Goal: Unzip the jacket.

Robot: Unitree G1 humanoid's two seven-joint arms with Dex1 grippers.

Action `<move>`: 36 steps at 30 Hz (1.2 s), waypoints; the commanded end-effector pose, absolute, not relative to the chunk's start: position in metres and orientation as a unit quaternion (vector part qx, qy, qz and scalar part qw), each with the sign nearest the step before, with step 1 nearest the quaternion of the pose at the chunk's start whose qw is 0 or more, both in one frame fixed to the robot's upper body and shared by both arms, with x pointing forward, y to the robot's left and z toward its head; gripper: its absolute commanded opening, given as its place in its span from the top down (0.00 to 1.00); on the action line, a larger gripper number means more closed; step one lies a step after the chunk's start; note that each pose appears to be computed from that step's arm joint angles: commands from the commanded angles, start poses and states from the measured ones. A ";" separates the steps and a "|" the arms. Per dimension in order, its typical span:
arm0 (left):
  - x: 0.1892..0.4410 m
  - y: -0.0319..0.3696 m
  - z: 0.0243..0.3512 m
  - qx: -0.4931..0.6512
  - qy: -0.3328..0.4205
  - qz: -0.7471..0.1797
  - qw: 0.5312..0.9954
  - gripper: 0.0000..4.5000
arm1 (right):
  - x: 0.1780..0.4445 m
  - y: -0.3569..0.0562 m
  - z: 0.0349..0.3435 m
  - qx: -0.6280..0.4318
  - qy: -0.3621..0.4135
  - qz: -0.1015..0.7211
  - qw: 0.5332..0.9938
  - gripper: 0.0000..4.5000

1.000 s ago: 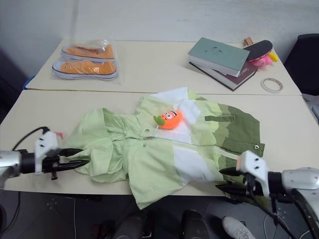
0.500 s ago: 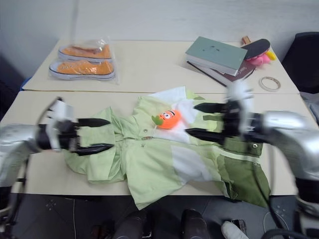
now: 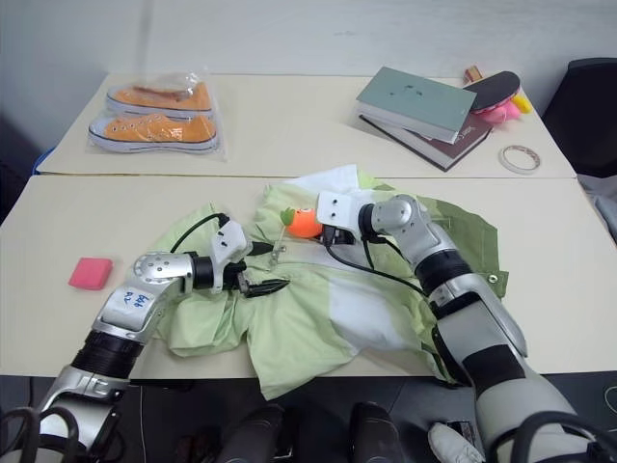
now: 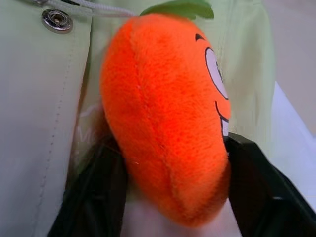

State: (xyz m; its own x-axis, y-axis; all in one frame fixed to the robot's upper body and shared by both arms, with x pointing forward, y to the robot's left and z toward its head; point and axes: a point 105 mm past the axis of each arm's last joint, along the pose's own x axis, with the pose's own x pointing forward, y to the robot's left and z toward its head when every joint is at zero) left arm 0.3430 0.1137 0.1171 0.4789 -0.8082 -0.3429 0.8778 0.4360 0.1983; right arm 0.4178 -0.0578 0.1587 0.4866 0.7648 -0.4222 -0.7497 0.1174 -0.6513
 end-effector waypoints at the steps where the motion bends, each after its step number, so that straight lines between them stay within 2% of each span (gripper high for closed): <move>1: 0.336 0.123 0.097 0.182 0.136 -0.497 0.838 0.00 | 0.414 -0.078 0.168 -0.424 -0.019 0.509 0.749 0.69; 3: 0.332 0.127 0.093 0.181 0.147 -0.495 0.837 0.00 | 0.410 -0.096 0.171 -0.422 -0.017 0.503 0.754 0.82; 6: 0.328 0.135 0.083 0.168 0.165 -0.485 0.843 0.00 | 0.395 -0.149 0.184 -0.404 -0.010 0.471 0.784 0.99; 8: 0.325 0.137 0.080 0.162 0.167 -0.484 0.844 0.00 | 0.384 -0.167 0.188 -0.400 -0.003 0.461 0.792 1.00; 10: 0.326 0.142 0.067 0.101 0.181 -0.463 0.862 0.00 | 0.355 -0.212 0.196 -0.380 0.003 0.442 0.812 1.00; 13: 0.319 0.146 0.051 0.105 0.206 -0.462 0.856 0.00 | 0.323 -0.267 0.194 -0.398 0.052 0.394 0.827 1.00; 16: 0.314 0.145 0.046 0.101 0.213 -0.472 0.850 0.00 | 0.294 -0.349 0.178 -0.460 0.160 0.287 0.825 1.00; 17: 0.312 0.145 0.045 0.100 0.214 -0.475 0.848 0.00 | 0.288 -0.363 0.178 -0.465 0.175 0.265 0.826 1.00; 19: 0.310 0.147 0.041 0.099 0.225 -0.475 0.845 0.00 | 0.276 -0.412 0.177 -0.456 0.210 0.159 0.850 1.00; 22: 0.305 0.153 0.035 0.107 0.239 -0.480 0.837 0.00 | 0.250 -0.464 0.171 -0.443 0.256 0.051 0.858 1.00; 24: 0.301 0.158 0.037 0.111 0.234 -0.495 0.829 0.00 | 0.242 -0.479 0.172 -0.432 0.255 0.007 0.865 1.00; 26: 0.299 0.167 0.039 0.112 0.232 -0.501 0.826 0.00 | 0.239 -0.482 0.173 -0.447 0.257 0.002 0.857 1.00; 30: 0.300 0.177 0.036 0.129 0.229 -0.497 0.827 0.00 | 0.254 -0.472 0.189 -0.430 0.214 0.003 0.877 1.00; 33: 0.303 0.179 0.036 0.121 0.222 -0.493 0.832 0.00 | 0.260 -0.467 0.196 -0.439 0.199 0.010 0.876 1.00; 36: 0.309 0.191 0.032 0.130 0.226 -0.475 0.840 0.00 | 0.266 -0.473 0.214 -0.468 0.183 -0.022 0.864 1.00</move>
State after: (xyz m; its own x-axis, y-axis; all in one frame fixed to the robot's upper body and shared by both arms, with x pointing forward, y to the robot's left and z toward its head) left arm 0.3188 0.1631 0.0760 0.4370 -0.8215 -0.3662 0.8970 0.4284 0.1092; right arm 0.2682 -0.4639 0.1850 0.9191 -0.1521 -0.3634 -0.1983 0.6186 -0.7603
